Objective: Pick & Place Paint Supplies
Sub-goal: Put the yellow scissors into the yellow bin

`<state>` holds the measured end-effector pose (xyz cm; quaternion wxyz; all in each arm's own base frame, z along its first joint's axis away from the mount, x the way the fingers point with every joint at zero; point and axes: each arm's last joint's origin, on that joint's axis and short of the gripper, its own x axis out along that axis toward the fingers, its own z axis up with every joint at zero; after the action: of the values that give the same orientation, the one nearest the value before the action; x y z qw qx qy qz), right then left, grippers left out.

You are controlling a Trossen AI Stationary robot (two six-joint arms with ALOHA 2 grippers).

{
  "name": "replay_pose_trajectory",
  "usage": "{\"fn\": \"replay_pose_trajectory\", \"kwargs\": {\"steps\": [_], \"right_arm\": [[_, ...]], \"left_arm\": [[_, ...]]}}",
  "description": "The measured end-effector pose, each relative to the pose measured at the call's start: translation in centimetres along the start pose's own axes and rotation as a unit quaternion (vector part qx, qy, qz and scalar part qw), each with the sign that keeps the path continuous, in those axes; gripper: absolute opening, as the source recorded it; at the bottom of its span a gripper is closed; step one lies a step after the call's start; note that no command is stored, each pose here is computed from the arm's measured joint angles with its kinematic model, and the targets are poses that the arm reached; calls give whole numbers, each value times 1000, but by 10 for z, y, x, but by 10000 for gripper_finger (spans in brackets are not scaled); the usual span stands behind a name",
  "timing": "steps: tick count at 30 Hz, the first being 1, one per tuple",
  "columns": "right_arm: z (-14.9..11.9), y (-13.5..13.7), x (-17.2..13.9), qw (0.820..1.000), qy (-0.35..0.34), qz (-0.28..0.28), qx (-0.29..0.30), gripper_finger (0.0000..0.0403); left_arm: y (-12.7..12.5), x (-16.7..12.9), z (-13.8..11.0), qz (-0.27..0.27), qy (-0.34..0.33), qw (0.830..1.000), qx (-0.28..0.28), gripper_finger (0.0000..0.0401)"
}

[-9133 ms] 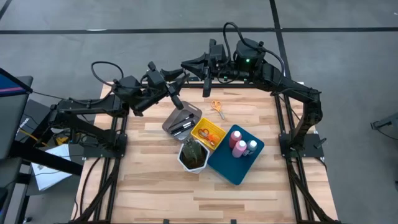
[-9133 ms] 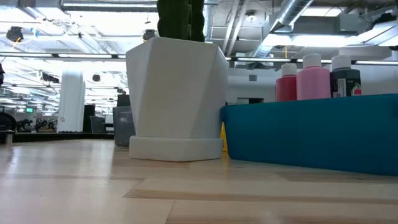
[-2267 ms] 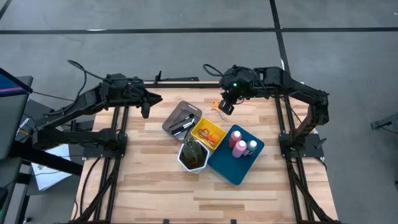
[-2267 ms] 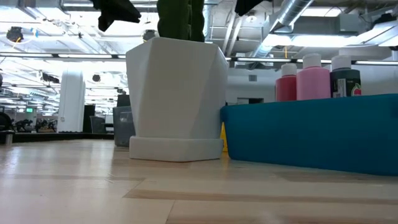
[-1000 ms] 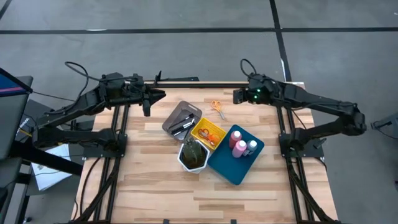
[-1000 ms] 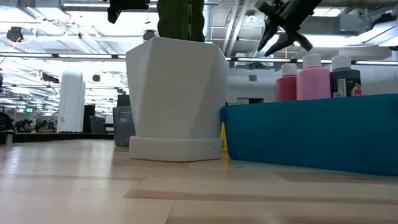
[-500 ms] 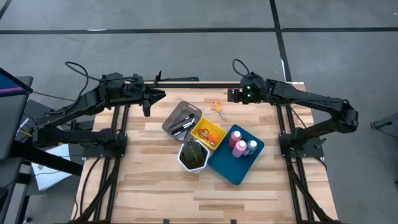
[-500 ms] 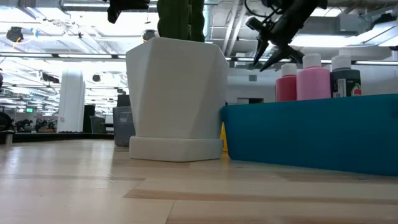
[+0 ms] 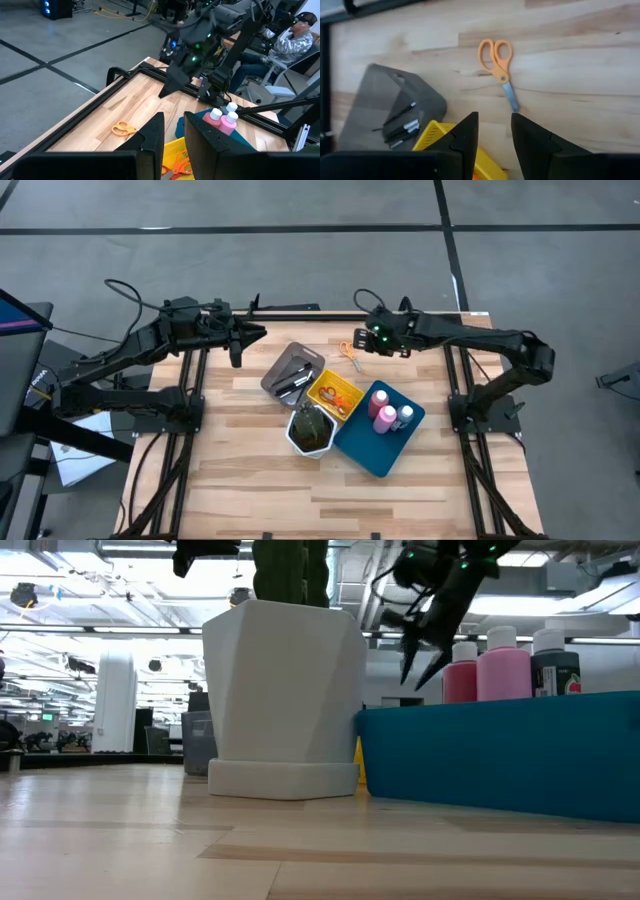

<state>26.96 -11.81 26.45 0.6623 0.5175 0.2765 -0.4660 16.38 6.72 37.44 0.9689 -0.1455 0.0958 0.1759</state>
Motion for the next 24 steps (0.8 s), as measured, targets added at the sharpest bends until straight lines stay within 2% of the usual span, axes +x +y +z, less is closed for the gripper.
{"fn": "replay_pose_trajectory", "kwargs": {"steps": [7,12,17,24], "right_arm": [[22,6,35,997,43,-31,-56,113],[38,8,59,991,84,-28,-98,113],[40,13,74,982,117,-29,-144,113],[31,14,95,968,153,-57,-193,113]], "left_arm": [[0,1,1,-1,-5,1000,12,67],[-1,4,6,-6,-28,999,18,67],[-1,10,6,-8,-31,999,25,67],[1,20,3,-6,-13,1000,-12,67]]}}
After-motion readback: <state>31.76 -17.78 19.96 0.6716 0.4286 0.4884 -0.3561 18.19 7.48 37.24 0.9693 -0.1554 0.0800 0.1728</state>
